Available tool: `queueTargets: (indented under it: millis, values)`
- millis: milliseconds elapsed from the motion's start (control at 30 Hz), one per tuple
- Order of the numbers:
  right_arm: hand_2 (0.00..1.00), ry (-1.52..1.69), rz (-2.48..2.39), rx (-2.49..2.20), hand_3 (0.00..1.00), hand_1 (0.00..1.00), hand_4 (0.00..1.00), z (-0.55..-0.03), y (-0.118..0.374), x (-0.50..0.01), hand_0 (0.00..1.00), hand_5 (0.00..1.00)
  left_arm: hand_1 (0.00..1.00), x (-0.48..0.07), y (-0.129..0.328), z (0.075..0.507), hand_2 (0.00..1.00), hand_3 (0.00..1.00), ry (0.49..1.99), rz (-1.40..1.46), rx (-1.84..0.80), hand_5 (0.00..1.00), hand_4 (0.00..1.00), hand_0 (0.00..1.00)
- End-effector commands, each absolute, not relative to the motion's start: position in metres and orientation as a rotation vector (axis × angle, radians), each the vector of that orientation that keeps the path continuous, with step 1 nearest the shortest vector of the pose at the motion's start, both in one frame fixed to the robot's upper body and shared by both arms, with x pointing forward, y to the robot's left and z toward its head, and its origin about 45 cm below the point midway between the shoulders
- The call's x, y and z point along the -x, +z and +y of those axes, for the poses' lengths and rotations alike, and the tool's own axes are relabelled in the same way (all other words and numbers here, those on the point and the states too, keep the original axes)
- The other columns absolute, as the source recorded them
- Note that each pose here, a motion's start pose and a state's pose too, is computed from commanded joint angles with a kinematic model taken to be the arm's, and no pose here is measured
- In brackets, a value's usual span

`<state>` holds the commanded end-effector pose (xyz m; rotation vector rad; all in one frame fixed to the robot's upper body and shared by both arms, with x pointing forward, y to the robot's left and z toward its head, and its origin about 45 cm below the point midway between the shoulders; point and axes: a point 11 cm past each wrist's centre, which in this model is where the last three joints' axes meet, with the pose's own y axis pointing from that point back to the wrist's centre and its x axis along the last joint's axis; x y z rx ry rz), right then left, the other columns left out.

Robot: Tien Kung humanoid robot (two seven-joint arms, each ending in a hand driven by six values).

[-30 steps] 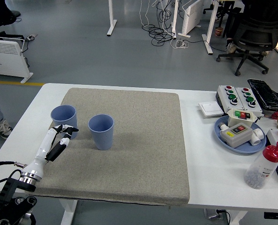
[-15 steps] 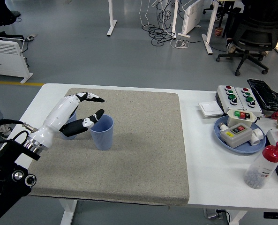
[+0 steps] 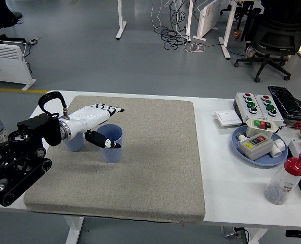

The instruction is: Push cup pick cup insert cup

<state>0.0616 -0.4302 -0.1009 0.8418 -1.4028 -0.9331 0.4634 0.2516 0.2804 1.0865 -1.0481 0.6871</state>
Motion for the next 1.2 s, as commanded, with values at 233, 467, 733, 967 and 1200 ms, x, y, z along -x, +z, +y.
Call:
queueTargets:
  millis: [233,467,733,967,1200]
  values:
    - [0.628,-0.934,-1.406,-0.843,0.543,0.62,0.092,-0.43,-0.101,-0.063,0.69,0.474,0.804,-0.473,0.278,0.251,0.905,0.926,0.657,-1.03,-1.148,0.371,0.872,0.73]
    - [0.627,-0.933,-1.402,-0.843,0.543,0.62,0.093,-0.43,-0.101,-0.062,0.689,0.475,0.761,-0.478,0.272,0.25,0.888,0.891,0.641,-1.007,-1.169,0.297,0.808,0.624]
    - [0.627,-0.931,-1.403,-0.842,0.544,0.62,0.093,-0.43,-0.101,-0.063,0.69,0.475,0.7,-0.478,0.263,0.249,0.848,0.793,0.612,-1.006,-1.205,0.268,0.776,0.501]
    - [0.625,-0.931,-1.404,-0.841,0.545,0.62,0.093,-0.431,-0.1,-0.063,0.689,0.475,0.576,-0.48,0.265,0.249,0.803,0.666,0.617,-1.017,-1.204,0.183,0.675,0.382]
    - [0.627,-0.932,-1.405,-0.84,0.544,0.619,0.093,-0.431,-0.1,-0.063,0.689,0.473,0.525,-0.479,0.265,0.251,0.716,0.573,0.632,-0.99,-1.174,0.129,0.591,0.364]
